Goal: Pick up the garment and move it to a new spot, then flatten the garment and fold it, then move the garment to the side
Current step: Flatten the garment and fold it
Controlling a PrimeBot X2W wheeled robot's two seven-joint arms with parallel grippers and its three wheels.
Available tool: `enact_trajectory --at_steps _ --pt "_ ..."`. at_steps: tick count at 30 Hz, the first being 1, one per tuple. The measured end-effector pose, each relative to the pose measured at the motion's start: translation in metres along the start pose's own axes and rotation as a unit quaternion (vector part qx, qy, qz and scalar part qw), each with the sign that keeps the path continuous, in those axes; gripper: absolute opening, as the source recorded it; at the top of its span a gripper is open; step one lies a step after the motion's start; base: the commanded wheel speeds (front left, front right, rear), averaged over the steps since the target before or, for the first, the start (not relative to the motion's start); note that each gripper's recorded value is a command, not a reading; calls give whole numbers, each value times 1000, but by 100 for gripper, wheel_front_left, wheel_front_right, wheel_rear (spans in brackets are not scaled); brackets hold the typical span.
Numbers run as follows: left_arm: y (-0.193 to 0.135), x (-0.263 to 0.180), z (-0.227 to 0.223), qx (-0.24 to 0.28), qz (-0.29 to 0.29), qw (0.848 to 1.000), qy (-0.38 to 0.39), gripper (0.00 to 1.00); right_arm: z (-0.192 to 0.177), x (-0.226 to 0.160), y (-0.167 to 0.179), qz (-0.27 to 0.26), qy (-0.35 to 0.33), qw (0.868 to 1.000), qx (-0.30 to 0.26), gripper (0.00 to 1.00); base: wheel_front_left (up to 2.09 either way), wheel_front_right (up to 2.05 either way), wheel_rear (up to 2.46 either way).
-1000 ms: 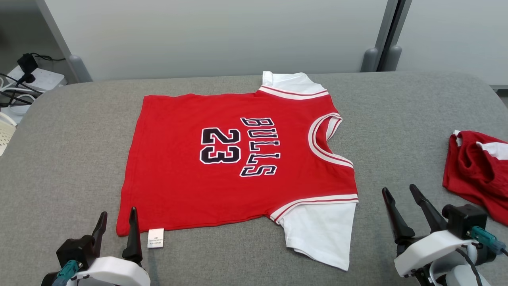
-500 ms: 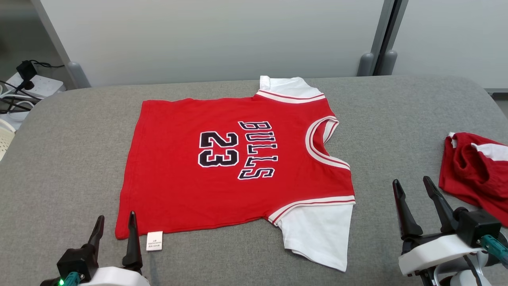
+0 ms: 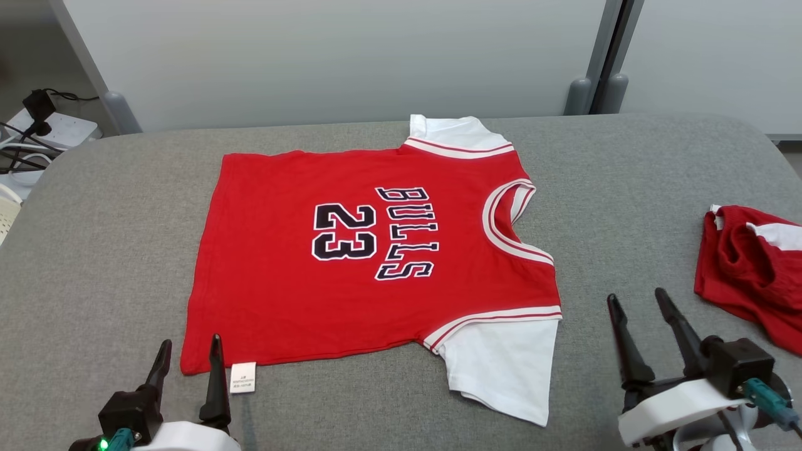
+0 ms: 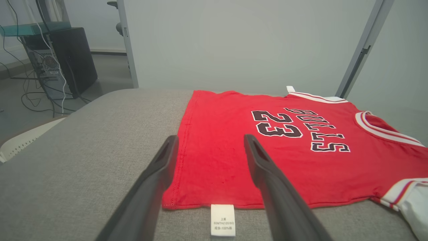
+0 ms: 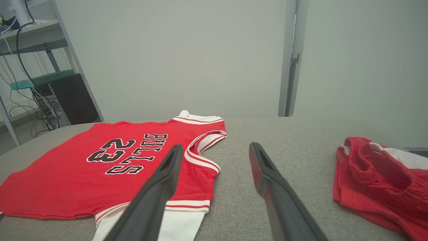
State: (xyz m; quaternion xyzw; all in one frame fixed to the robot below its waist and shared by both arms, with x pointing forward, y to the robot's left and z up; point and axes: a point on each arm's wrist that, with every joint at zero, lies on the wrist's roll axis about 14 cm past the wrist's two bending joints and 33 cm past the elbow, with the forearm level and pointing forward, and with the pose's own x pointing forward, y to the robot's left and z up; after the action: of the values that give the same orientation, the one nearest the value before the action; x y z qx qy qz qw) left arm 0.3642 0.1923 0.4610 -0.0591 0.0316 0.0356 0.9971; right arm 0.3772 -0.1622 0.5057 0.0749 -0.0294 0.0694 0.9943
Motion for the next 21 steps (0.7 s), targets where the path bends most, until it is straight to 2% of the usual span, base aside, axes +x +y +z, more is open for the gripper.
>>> enact_trajectory --at_steps 4,8,14,17,21 --pt "-2 -2 -10 0 -3 1000 15 100 -18 -2 11 16 27 999 1 100 0 0 0" --pt "-2 -5 -24 -1 -2 999 38 100 -55 -13 28 41 87 995 10 100 0 0 0" --pt "-5 -8 -41 1 -8 998 64 100 -123 -45 48 71 206 975 31 100 0 0 0" --pt "-6 -9 -45 1 -9 997 72 100 -139 -52 48 72 236 968 37 100 0 0 0" --pt "-7 -8 -49 -2 -10 997 79 100 -142 -44 49 77 242 966 39 100 0 0 0"
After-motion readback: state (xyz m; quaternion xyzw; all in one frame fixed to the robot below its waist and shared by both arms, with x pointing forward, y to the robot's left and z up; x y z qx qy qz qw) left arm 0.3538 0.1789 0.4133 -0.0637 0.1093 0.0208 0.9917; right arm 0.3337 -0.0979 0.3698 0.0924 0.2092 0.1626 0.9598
